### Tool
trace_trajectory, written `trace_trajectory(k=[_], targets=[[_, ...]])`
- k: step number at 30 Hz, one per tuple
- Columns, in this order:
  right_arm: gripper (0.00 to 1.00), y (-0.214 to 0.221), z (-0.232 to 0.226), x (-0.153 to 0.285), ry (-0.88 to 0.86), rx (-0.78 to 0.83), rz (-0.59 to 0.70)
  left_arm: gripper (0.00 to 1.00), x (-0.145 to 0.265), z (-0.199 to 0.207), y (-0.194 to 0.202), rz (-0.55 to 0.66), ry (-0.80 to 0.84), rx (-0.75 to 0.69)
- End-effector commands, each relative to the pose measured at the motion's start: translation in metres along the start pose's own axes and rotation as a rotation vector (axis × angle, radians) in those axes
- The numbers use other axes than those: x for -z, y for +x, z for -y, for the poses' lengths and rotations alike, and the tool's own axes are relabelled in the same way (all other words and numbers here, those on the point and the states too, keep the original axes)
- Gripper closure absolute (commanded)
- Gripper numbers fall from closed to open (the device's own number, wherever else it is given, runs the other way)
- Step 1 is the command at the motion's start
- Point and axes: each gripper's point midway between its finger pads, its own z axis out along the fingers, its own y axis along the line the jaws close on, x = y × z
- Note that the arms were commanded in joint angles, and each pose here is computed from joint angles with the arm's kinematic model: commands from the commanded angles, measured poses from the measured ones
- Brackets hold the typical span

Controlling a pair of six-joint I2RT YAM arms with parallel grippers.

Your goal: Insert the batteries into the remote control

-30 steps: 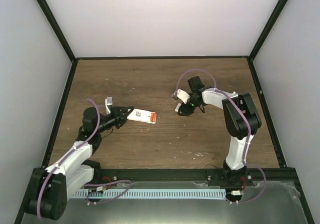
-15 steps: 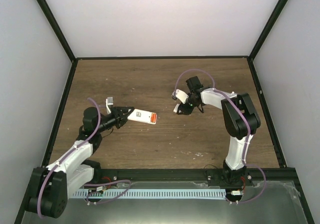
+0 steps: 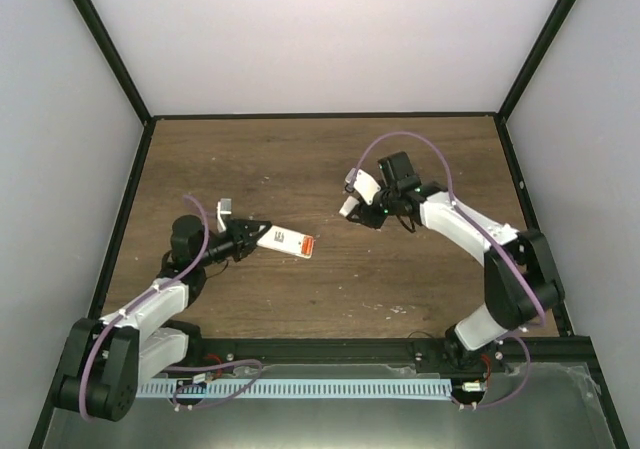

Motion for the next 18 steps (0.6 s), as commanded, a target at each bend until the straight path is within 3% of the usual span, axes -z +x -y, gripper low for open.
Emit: trace_trajectory(k=[1, 10, 18], targets=[[0.65, -0.004, -0.027, 0.012, -0.049, -0.047, 0.056, 1.0, 0.002, -0.012, -0.007, 0.057, -0.013, -0.112], [0.64, -0.02, -0.066, 0.031, -0.072, 0.009, 0.166, 1.0, 0.002, -0.039, -0.005, 0.075, -0.026, -0.144], [0.63, -0.016, -0.085, 0.025, -0.102, 0.038, 0.159, 1.0, 0.0, -0.062, -0.008, 0.127, -0.004, -0.123]])
